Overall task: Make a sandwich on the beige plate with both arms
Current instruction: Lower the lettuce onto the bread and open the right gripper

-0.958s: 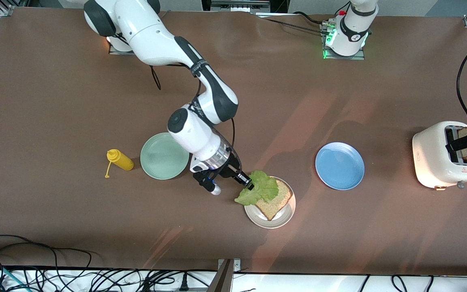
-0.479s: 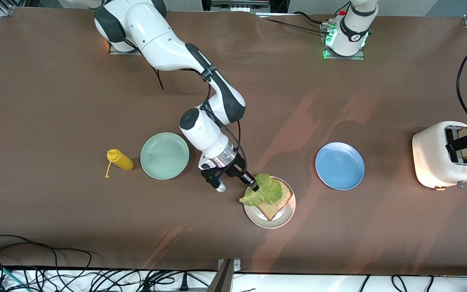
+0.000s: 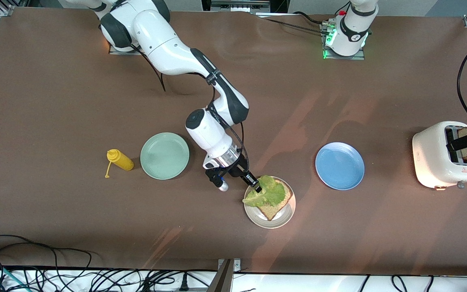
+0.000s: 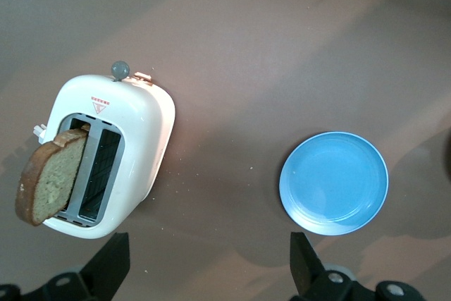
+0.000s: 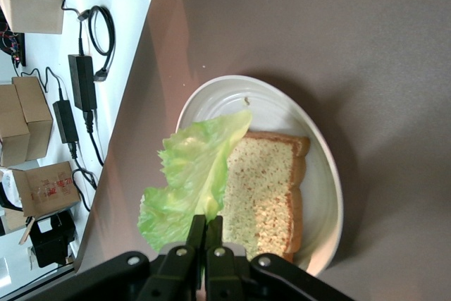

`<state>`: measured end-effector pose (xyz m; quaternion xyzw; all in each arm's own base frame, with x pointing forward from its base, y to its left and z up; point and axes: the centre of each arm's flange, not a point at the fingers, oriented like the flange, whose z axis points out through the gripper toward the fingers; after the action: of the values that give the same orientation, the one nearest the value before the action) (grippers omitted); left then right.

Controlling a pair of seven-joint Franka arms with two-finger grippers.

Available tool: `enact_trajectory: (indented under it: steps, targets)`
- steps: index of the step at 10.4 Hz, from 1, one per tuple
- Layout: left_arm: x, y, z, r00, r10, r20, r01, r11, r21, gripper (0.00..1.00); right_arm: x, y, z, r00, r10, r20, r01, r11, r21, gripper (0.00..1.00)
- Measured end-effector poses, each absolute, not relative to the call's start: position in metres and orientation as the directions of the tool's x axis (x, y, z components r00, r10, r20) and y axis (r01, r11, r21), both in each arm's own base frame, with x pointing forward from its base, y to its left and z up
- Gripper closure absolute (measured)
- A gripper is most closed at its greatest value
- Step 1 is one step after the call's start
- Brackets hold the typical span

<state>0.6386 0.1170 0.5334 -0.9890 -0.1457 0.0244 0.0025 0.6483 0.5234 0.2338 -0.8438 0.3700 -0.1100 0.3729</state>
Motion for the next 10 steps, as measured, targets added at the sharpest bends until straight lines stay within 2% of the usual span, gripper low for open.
enact_trajectory:
  steps: [7,10]
  targets:
    - [0.638,0.117,0.534,0.956,0.288,-0.049,0.288,-0.958,-0.013,0.0,0.643,0.523,0.2,0.688,-0.723,-0.061,-0.526,-0.44,-0.728,0.96]
    - [0.638,0.117,0.533,0.956,0.288,-0.052,0.288,-0.958,-0.014,0.0,0.643,0.522,0.198,0.726,-0.688,0.002,-0.468,-0.496,-0.731,0.78]
